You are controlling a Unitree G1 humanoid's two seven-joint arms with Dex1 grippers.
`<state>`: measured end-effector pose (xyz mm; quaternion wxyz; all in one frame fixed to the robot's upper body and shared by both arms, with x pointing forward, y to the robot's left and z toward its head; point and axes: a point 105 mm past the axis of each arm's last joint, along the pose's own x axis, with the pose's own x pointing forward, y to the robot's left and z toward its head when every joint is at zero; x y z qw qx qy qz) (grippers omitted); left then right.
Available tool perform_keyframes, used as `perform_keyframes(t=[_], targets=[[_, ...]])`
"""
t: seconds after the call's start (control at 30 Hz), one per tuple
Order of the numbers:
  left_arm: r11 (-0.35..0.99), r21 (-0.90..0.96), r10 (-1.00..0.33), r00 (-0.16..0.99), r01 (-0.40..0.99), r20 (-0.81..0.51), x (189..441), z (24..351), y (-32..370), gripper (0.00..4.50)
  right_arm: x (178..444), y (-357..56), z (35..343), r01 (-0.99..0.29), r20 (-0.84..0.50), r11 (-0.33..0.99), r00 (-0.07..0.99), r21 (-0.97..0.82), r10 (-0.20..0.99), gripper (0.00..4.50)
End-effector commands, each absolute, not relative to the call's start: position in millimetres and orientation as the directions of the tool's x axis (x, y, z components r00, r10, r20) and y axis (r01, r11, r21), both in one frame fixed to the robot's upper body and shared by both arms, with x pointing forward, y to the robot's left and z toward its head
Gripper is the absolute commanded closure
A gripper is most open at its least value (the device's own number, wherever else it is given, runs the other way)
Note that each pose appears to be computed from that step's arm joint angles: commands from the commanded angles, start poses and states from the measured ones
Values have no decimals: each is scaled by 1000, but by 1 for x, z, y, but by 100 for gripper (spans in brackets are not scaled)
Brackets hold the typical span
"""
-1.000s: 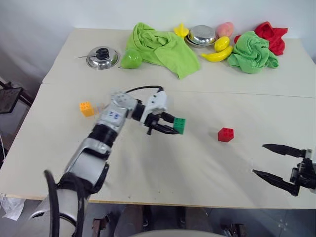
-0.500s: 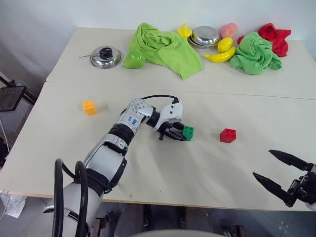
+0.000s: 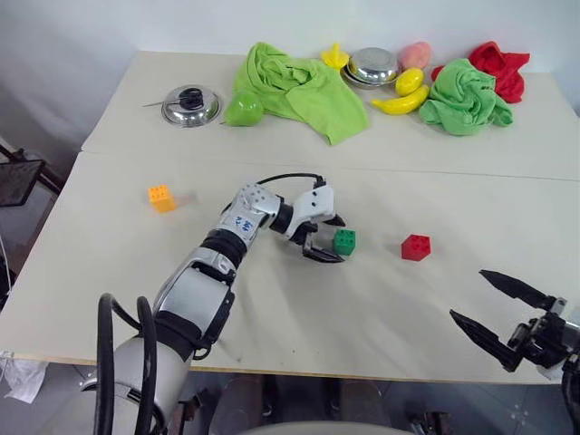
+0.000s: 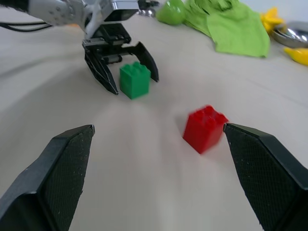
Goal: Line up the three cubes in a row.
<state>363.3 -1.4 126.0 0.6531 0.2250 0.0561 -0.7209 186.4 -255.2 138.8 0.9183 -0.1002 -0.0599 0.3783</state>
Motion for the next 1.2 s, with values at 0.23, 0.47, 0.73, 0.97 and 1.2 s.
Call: perform_keyframes(t=[0.23, 0.47, 0.73, 0.97, 1.2], targets=[[-30, 372, -983, 41, 928, -180, 335, 157, 127, 1, 210, -198, 165, -848, 119, 469, 454, -247, 883, 0], [534, 325, -823, 567, 780, -9, 298, 140, 224, 1, 224, -156, 173, -891, 213, 352, 299, -288, 930, 0], [964, 189, -204, 977, 188, 66, 237, 102, 342, 1, 231, -138, 169, -898, 235, 312, 245, -311, 940, 0], [984, 120, -142, 984, 129, 111, 236, 108, 334, 1, 238, -156, 163, -890, 199, 336, 285, -307, 938, 0], [985, 95, -153, 982, 143, 114, 288, 135, 305, 1, 240, -170, 162, -887, 166, 340, 301, -313, 939, 0]])
